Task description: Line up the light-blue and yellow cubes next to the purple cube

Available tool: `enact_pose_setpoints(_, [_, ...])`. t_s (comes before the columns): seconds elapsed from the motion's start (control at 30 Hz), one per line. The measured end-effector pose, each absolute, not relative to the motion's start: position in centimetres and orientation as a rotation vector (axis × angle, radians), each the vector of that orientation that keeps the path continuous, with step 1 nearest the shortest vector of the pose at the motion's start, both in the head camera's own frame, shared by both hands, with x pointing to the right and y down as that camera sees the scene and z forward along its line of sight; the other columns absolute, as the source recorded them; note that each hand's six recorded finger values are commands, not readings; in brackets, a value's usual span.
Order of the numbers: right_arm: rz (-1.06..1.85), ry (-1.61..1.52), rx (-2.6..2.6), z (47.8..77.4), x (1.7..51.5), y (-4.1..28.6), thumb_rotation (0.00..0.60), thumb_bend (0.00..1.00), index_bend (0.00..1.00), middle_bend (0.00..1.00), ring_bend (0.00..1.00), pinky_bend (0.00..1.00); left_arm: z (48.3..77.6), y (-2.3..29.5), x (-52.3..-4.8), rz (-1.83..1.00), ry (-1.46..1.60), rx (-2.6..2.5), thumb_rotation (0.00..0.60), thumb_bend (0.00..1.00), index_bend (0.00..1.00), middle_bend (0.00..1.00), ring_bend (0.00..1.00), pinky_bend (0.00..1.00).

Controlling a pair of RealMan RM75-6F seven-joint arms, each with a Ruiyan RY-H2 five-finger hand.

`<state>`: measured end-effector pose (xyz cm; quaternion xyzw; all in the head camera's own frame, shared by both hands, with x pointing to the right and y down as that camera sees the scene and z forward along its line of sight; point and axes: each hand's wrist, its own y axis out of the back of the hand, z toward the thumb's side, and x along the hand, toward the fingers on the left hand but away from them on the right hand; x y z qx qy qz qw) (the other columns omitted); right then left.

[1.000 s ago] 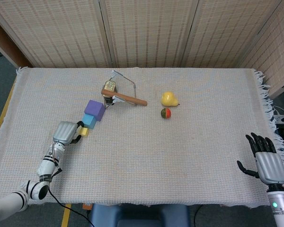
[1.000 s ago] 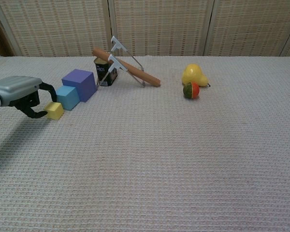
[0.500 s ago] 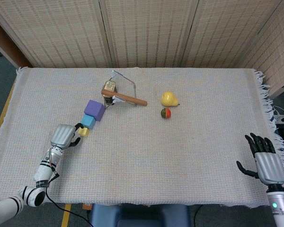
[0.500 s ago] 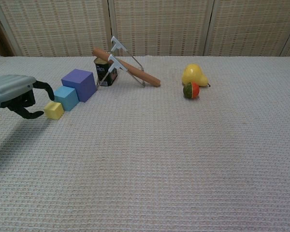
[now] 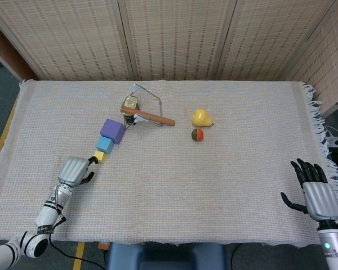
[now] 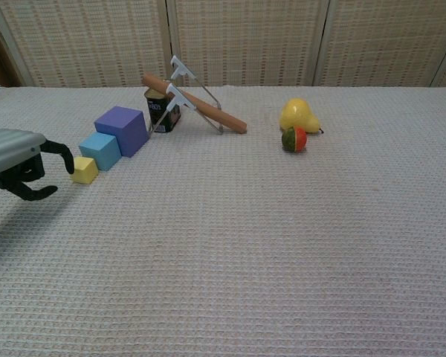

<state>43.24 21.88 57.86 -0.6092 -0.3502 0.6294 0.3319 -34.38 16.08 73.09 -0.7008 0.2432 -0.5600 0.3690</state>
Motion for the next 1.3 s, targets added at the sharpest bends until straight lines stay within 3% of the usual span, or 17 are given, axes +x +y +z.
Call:
enact_pose_setpoints(0.3, [1.648,-0.917,-1.59,57.8,43.3,21.9,0.343,0.1,0.0,0.0,0.0,0.0,74.2,17.2,-34.6,-1.503,0.525,-1.808,0.6,0.61,0.29,1.0,1.0,1.0])
enact_pose_setpoints(1.3, [1.662,-0.912,-1.588,58.1,43.4,21.8,0.343,0.1,0.0,0.0,0.0,0.0,75.4,16.3,-34.8,-1.529,0.543,-1.797,0.6,0.62,0.25,1.0,1.0,1.0])
